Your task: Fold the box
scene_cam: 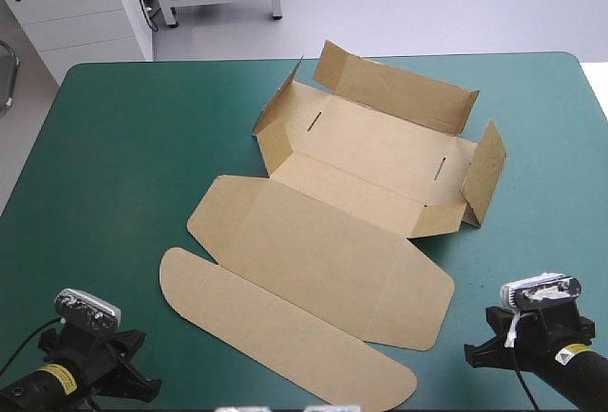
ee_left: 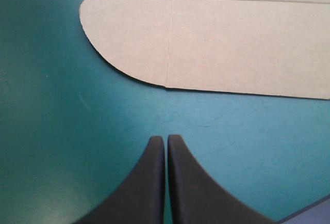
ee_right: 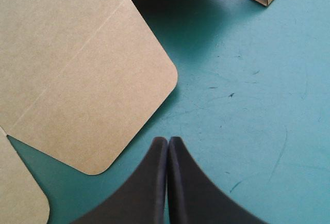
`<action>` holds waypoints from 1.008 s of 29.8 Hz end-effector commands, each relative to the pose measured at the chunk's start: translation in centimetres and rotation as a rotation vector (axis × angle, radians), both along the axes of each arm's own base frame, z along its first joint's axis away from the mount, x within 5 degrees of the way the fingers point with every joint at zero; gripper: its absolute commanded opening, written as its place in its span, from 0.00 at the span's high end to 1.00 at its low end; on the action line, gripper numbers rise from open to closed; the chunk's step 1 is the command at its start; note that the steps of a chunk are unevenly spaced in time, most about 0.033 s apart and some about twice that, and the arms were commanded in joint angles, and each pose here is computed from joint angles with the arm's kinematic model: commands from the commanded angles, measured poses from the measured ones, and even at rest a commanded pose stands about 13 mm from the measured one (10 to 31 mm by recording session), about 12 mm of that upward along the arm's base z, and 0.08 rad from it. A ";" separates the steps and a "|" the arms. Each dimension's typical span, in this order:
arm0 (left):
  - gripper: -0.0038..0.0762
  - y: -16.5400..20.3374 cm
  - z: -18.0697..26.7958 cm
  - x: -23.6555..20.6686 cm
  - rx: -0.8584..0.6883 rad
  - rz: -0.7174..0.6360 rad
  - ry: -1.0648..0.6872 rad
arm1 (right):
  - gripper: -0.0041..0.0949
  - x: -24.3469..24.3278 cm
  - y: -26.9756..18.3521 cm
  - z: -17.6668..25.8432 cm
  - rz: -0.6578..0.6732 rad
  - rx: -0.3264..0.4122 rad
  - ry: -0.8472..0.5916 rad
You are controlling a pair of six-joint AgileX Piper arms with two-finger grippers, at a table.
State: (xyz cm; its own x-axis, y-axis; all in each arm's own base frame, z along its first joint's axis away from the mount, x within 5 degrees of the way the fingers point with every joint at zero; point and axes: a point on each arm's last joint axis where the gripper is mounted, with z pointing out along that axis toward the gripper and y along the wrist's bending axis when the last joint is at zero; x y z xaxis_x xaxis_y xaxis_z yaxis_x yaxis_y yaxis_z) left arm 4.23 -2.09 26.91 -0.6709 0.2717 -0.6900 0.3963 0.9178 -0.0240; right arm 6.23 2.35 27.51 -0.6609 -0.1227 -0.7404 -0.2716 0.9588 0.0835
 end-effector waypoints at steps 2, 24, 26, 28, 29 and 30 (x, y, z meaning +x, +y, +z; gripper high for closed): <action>0.96 -0.2 0.9 0.4 -0.033 0.003 -0.049 | 0.97 0.4 0.0 1.1 -0.009 0.016 -0.063; 0.96 -0.2 0.9 0.4 -0.034 0.004 -0.048 | 0.09 0.3 -0.1 0.9 -0.072 0.066 -0.026; 0.96 -0.2 0.9 0.4 -0.034 0.004 -0.048 | 0.01 0.3 -0.2 0.9 -0.081 0.052 -0.019; 0.96 -0.2 0.9 0.4 -0.034 0.004 -0.048 | 0.02 0.2 -0.3 0.8 -0.086 0.046 -0.012; 0.96 -0.2 0.9 0.4 -0.034 0.004 -0.048 | 0.02 0.2 -0.3 0.8 -0.086 0.046 -0.012; 0.96 -0.2 0.9 0.4 -0.034 0.004 -0.048 | 0.02 0.2 -0.3 0.8 -0.086 0.046 -0.012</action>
